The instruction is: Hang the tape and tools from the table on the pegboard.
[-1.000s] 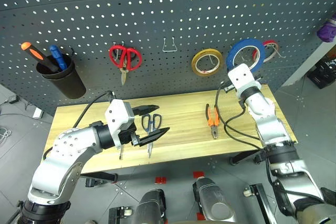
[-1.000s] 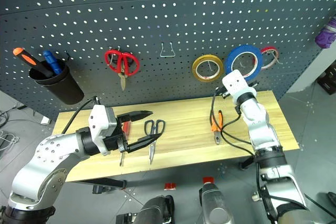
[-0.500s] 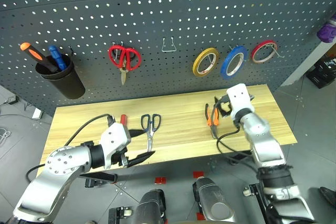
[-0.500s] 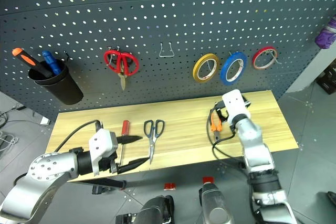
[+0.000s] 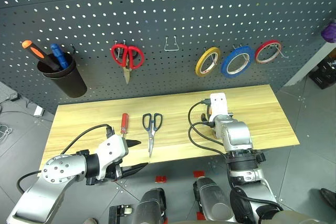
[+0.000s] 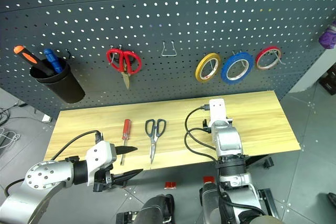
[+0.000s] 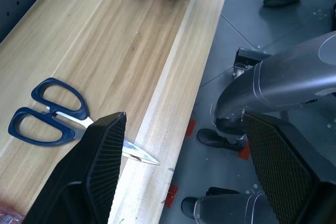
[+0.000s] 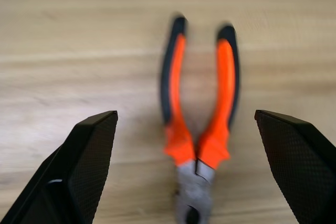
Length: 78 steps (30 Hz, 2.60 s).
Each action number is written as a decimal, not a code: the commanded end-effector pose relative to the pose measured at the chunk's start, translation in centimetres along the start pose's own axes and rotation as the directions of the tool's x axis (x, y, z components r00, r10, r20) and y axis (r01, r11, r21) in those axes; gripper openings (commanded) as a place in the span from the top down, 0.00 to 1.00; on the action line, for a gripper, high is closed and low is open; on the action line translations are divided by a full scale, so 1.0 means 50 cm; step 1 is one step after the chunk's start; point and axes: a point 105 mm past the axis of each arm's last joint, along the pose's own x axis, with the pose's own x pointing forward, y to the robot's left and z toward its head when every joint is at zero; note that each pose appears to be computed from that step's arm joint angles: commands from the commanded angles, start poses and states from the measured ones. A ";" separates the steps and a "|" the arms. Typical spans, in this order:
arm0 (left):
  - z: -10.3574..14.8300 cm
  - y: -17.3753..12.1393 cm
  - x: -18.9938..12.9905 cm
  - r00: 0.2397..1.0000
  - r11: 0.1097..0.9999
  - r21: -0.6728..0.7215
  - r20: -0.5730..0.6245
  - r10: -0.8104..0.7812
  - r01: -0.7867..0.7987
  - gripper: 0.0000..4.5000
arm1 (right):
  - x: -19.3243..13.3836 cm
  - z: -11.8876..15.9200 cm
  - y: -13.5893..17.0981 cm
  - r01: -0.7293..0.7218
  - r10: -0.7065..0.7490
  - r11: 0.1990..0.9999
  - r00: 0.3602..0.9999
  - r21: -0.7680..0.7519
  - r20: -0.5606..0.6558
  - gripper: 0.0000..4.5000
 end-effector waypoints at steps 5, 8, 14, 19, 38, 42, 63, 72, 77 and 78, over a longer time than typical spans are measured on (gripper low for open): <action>0.014 -0.001 0.001 1.000 0.999 0.039 0.018 0.012 -0.012 0.18 | 0.035 0.003 0.035 -0.055 0.055 0.998 0.998 -0.003 -0.013 0.01; 0.014 0.001 0.000 1.000 0.999 0.041 0.015 0.016 -0.017 0.18 | 0.049 0.003 0.036 -0.054 0.054 0.999 0.998 0.010 -0.024 0.01; 0.015 0.004 -0.001 1.000 0.999 0.047 0.014 0.025 -0.026 0.18 | 0.077 -0.004 0.009 0.006 -0.006 1.000 0.999 0.002 -0.048 0.01; 0.014 0.008 0.000 0.999 0.998 0.046 0.017 0.032 -0.033 0.18 | 0.093 -0.009 -0.001 0.004 -0.008 0.997 0.999 -0.074 -0.044 0.01; 0.012 0.013 -0.006 0.994 0.997 -0.025 0.067 0.080 -0.079 0.18 | 0.100 -0.015 0.012 -0.103 0.098 0.993 0.992 -0.064 -0.083 0.39; 0.022 0.025 -0.023 0.982 0.988 -0.055 0.114 0.152 -0.146 0.18 | 0.055 0.039 0.076 -0.233 0.257 0.950 0.961 -0.206 0.099 0.39; 0.168 0.188 -0.132 0.768 0.823 -0.294 0.305 0.563 -0.487 0.18 | -0.451 0.470 0.208 -0.281 0.415 0.874 0.008 -0.396 0.910 0.39; 0.212 0.182 -0.075 0.785 0.838 -0.304 0.309 0.537 -0.453 0.18 | -0.422 0.536 0.236 -0.097 0.364 0.923 -0.087 -0.372 0.927 0.39; 0.229 0.175 -0.060 0.787 0.844 -0.305 0.320 0.528 -0.442 0.18 | -0.385 0.528 0.227 -0.040 0.368 0.928 -0.069 -0.371 0.927 0.39; 0.232 0.173 -0.057 0.790 0.849 -0.300 0.324 0.520 -0.435 0.18 | -0.376 0.523 0.224 -0.020 0.372 0.927 -0.063 -0.373 0.926 0.39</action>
